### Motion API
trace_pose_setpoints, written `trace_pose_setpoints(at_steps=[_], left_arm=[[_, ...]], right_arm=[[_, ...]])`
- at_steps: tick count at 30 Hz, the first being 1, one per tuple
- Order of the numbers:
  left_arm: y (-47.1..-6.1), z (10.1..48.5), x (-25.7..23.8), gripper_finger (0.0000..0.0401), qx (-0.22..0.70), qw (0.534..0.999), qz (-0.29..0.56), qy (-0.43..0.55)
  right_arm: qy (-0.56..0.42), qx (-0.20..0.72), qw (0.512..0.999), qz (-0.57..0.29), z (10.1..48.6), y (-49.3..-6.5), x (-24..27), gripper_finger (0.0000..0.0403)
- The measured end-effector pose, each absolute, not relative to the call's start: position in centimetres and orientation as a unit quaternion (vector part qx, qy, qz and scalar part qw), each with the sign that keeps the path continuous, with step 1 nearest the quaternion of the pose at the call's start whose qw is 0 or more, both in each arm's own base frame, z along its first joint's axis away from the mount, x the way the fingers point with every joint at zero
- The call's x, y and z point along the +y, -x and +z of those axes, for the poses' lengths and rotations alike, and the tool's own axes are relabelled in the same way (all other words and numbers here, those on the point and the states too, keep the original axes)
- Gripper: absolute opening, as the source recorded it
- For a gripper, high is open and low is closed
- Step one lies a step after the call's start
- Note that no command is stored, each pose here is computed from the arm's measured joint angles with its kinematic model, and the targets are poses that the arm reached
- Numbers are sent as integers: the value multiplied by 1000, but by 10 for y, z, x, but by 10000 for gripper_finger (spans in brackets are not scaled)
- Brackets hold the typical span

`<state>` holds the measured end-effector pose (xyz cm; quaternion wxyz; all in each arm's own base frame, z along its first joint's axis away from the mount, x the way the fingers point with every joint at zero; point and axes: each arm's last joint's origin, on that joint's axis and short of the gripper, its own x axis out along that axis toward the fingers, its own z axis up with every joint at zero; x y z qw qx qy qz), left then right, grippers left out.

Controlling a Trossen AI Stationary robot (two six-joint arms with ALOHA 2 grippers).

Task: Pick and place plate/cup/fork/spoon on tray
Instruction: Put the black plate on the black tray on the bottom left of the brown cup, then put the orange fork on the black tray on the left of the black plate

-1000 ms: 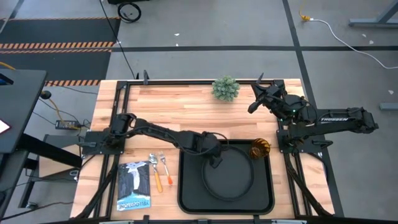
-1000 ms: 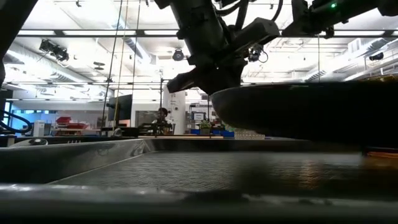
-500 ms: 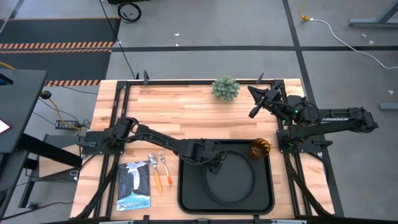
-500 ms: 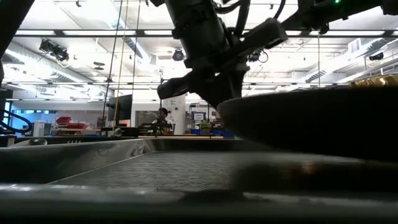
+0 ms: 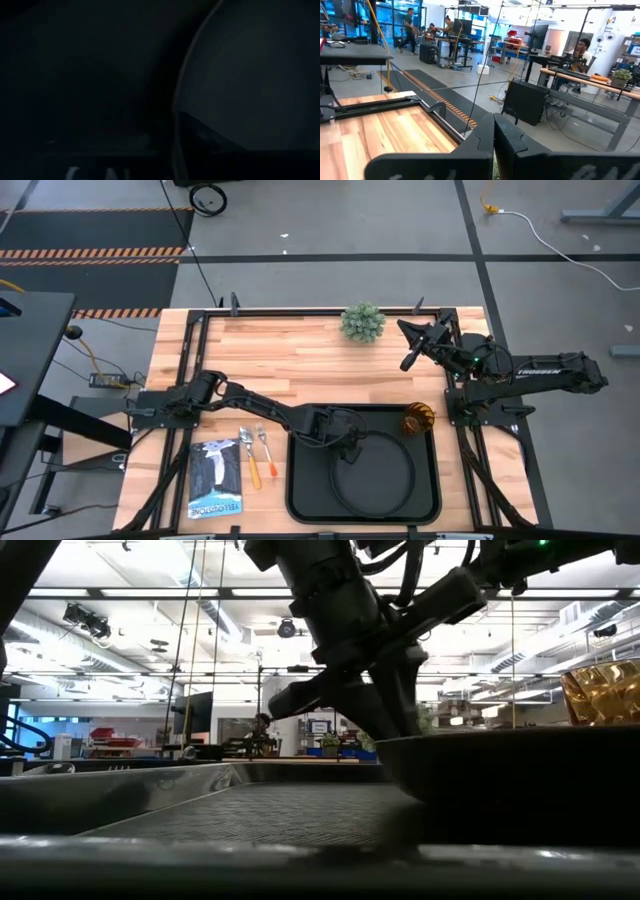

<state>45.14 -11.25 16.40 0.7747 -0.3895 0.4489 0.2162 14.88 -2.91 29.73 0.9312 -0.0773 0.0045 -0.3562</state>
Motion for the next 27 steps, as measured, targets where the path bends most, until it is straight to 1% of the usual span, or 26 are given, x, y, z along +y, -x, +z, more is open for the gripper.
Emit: trace_pose_setpoints(at_steps=[5, 11, 16, 19, 22, 27], left_arm=[[-452, 166, -112, 88, 450, 782, 207, 378], [-451, 171, -108, 143, 449, 787, 204, 370], [-445, 186, -102, 184, 449, 793, 207, 356], [-440, 198, -99, 192, 441, 801, 220, 340], [-432, 210, -99, 192, 440, 803, 240, 323], [-413, 212, -106, 174, 484, 772, 274, 306]], right_arm=[[78, 5, 934, -349, 297, -149, -29, 7], [78, 10, 934, -348, 296, -149, -29, 7], [79, 14, 934, -348, 295, -149, -29, 7], [79, 13, 934, -348, 295, -149, -29, 7], [78, 15, 934, -348, 295, -149, -29, 7], [78, 16, 934, -347, 295, -149, -29, 7]])
